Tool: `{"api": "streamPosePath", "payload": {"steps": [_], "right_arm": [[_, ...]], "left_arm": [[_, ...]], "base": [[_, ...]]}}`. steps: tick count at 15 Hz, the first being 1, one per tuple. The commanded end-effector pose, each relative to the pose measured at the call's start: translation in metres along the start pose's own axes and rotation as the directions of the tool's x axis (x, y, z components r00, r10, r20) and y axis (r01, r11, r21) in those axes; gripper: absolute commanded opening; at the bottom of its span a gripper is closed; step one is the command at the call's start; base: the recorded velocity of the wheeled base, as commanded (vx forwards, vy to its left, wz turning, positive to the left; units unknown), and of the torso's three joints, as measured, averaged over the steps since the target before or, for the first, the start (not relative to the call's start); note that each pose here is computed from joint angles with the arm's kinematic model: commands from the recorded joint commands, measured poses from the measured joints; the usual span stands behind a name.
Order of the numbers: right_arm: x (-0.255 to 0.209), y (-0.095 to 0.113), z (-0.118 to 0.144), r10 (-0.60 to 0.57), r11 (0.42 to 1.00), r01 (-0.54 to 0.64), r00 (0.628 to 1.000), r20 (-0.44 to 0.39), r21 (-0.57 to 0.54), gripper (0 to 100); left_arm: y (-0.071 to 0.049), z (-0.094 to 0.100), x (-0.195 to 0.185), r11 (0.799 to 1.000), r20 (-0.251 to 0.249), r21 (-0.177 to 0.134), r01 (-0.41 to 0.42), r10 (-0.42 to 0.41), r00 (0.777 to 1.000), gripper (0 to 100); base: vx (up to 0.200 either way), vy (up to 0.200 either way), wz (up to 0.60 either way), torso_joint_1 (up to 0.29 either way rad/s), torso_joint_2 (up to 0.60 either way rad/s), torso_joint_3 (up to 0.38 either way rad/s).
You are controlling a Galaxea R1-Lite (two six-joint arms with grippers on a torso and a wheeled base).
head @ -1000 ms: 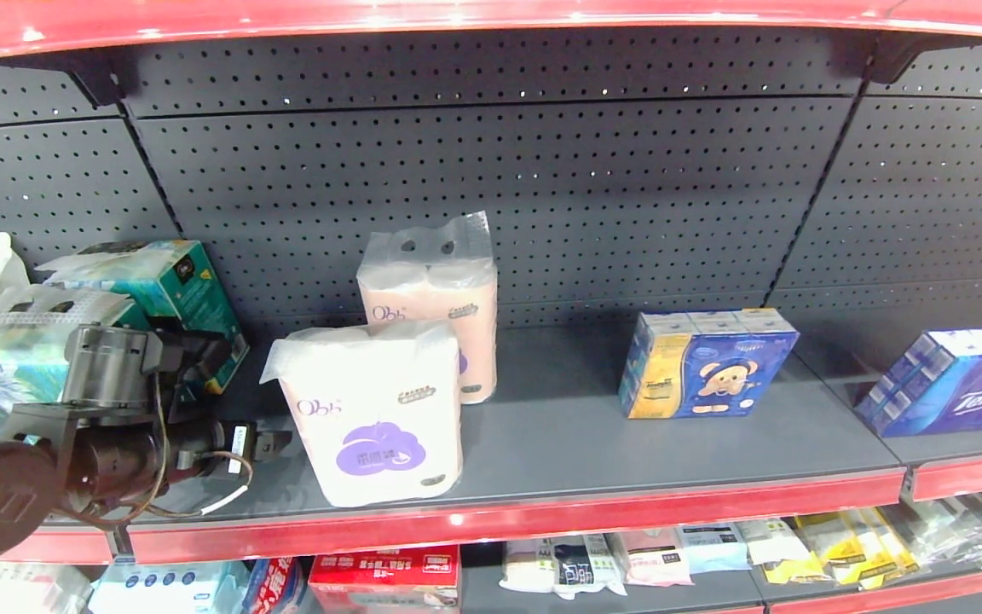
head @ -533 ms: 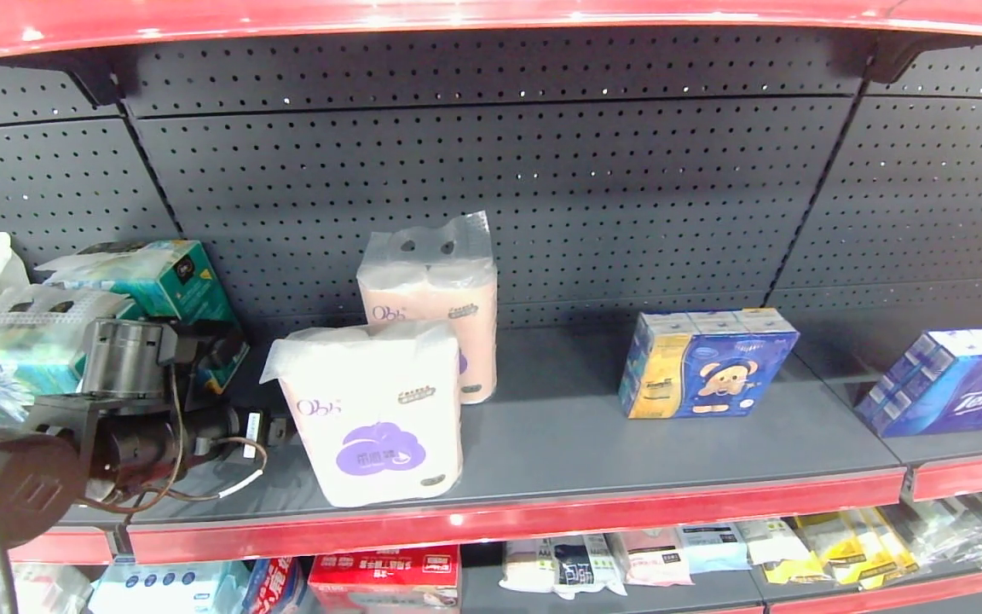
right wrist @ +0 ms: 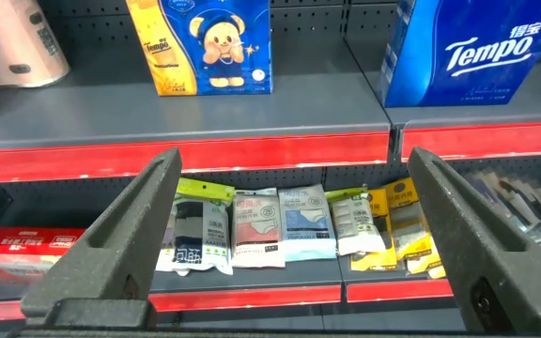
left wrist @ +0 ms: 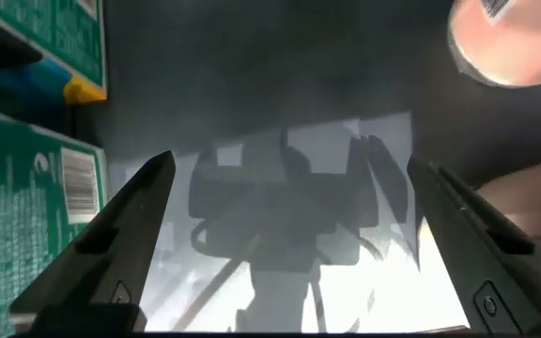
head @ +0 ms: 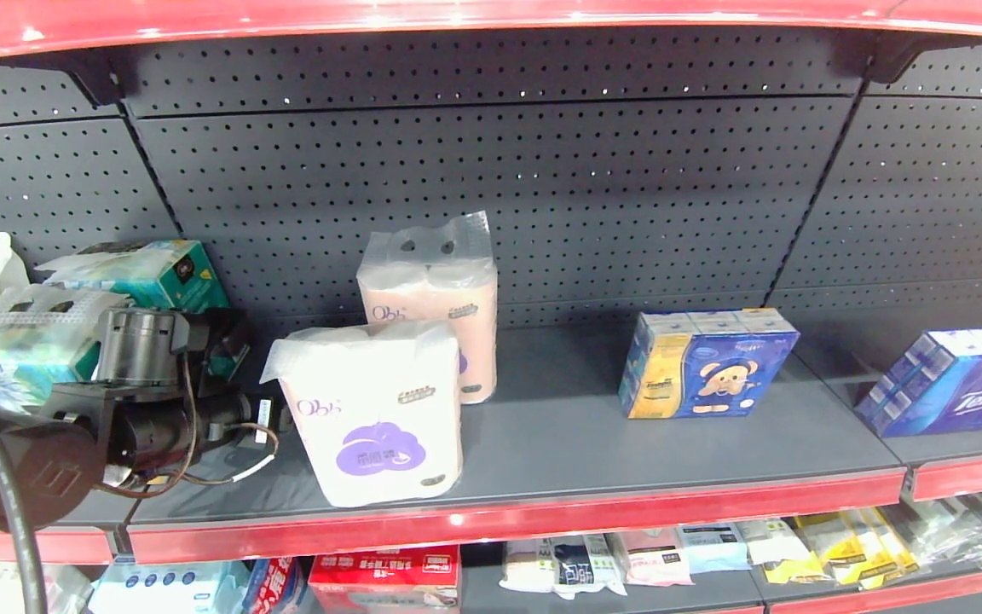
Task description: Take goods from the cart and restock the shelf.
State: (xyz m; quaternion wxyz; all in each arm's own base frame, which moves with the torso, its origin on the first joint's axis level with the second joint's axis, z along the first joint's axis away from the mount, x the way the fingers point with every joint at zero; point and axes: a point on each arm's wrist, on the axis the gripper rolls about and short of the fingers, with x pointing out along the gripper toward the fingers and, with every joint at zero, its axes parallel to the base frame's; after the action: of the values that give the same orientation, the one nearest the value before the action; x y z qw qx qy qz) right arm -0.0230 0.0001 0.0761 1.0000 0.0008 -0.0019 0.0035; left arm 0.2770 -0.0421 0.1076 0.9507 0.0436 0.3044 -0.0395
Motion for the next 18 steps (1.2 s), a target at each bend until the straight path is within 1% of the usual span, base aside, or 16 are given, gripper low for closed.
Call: {"api": "streamPosePath", "payload": {"steps": [1, 5, 9, 13, 18], "right_arm": [[0.0, 0.0, 0.0, 0.001, 1.0, -0.001, 1.0, -0.001, 0.0, 100], [0.0, 0.0, 0.0, 0.001, 1.0, -0.001, 1.0, -0.001, 0.0, 100], [0.0, 0.0, 0.0, 0.001, 1.0, -0.001, 1.0, -0.001, 0.0, 100], [0.0, 0.0, 0.0, 0.001, 1.0, -0.001, 1.0, -0.001, 0.0, 100], [0.0, 0.0, 0.0, 0.001, 1.0, -0.001, 1.0, -0.001, 0.0, 100]], "left_arm": [[-0.002, 0.001, 0.0, 1.0, 0.004, 0.004, 0.005, -0.005, 1.0, 100], [-0.007, 0.001, 0.0, 1.0, 0.005, 0.013, 0.018, -0.018, 1.0, 100], [-0.008, 0.001, 0.0, 1.0, 0.015, 0.015, 0.022, -0.022, 1.0, 100], [-0.014, 0.002, 0.0, 0.999, 0.017, 0.026, 0.038, -0.038, 0.999, 100], [-0.02, 0.003, 0.0, 0.998, 0.035, 0.037, 0.041, -0.043, 0.998, 100]], "base": [[0.0, 0.0, 0.0, 0.0, 0.0, 0.0], [0.0, 0.0, 0.0, 0.0, 0.0, 0.0], [0.0, 0.0, 0.0, 0.0, 0.0, 0.0], [0.0, 0.0, 0.0, 0.0, 0.0, 0.0], [0.0, 0.0, 0.0, 0.0, 0.0, 0.0]]}}
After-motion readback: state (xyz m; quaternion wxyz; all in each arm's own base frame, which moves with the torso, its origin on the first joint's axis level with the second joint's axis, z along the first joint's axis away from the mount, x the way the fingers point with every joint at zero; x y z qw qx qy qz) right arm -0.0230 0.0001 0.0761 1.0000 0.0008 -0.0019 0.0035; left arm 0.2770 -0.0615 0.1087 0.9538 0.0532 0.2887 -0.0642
